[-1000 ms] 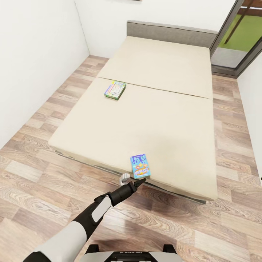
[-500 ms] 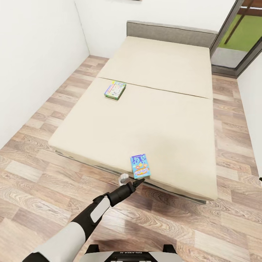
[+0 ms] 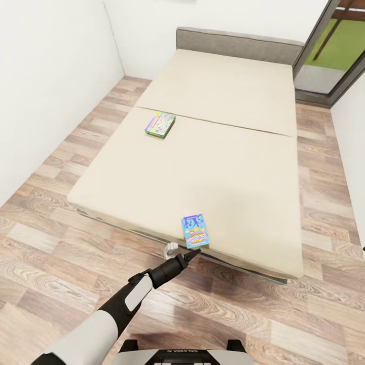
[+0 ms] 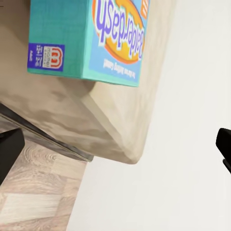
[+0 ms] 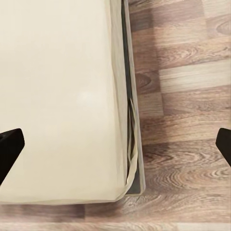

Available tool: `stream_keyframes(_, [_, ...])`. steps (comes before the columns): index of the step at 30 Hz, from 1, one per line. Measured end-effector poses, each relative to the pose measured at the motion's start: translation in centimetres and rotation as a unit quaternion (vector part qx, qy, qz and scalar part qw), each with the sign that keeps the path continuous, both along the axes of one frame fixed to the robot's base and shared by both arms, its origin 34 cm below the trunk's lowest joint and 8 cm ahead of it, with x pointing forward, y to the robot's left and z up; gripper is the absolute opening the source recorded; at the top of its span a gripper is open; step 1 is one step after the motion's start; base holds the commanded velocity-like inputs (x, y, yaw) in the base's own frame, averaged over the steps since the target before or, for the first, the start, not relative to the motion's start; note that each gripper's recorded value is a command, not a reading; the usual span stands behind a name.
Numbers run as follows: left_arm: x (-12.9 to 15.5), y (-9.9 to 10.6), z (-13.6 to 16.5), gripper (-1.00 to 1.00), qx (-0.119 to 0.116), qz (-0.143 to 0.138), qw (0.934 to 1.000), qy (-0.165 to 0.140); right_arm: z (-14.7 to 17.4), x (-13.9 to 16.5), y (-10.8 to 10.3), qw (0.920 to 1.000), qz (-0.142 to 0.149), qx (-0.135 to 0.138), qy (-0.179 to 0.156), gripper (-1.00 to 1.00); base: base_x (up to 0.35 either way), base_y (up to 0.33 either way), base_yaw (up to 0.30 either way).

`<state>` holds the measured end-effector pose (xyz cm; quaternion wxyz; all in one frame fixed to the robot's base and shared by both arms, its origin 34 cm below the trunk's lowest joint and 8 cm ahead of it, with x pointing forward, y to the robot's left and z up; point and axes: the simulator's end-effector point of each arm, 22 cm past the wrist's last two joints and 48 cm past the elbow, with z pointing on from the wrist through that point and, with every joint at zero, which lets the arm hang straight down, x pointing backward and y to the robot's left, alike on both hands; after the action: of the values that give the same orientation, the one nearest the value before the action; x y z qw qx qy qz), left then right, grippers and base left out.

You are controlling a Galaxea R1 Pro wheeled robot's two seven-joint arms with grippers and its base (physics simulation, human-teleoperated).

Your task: Put all the toys in the child's room - the three board games (two on the bed and one on the table), the two jigsaw puzzles on the table, and the tennis ball on the table - inside the toy box on the table in the child's room.

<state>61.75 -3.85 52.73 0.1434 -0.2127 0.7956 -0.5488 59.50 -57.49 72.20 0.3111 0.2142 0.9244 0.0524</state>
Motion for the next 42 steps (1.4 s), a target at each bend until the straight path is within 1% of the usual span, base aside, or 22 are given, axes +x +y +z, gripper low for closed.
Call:
stream_keyframes(27, [-0.3, 0.1, -1.5, 1.0, 0.007, -0.001, 0.9999, 0.009, -1.4, 0.9, 0.7, 0.9999, 0.012, 0.006, 0.011, 1.0, 0.0, 0.0, 0.0])
stream_keyframes(35, [0.9, 1.1, -1.7, 1.0, 0.017, -0.001, 0.9999, 0.0, -1.4, 1.1, 0.8, 0.9998, 0.015, 0.004, 0.01, 1.0, 0.0, 0.0, 0.0])
stream_keyframes(42, [2.1, 1.5, -1.7, 1.0, 0.025, 0.0, 0.9997, -0.007, -1.4, 1.1, 0.8, 0.9998, 0.015, 0.004, 0.01, 1.0, 0.0, 0.0, 0.0])
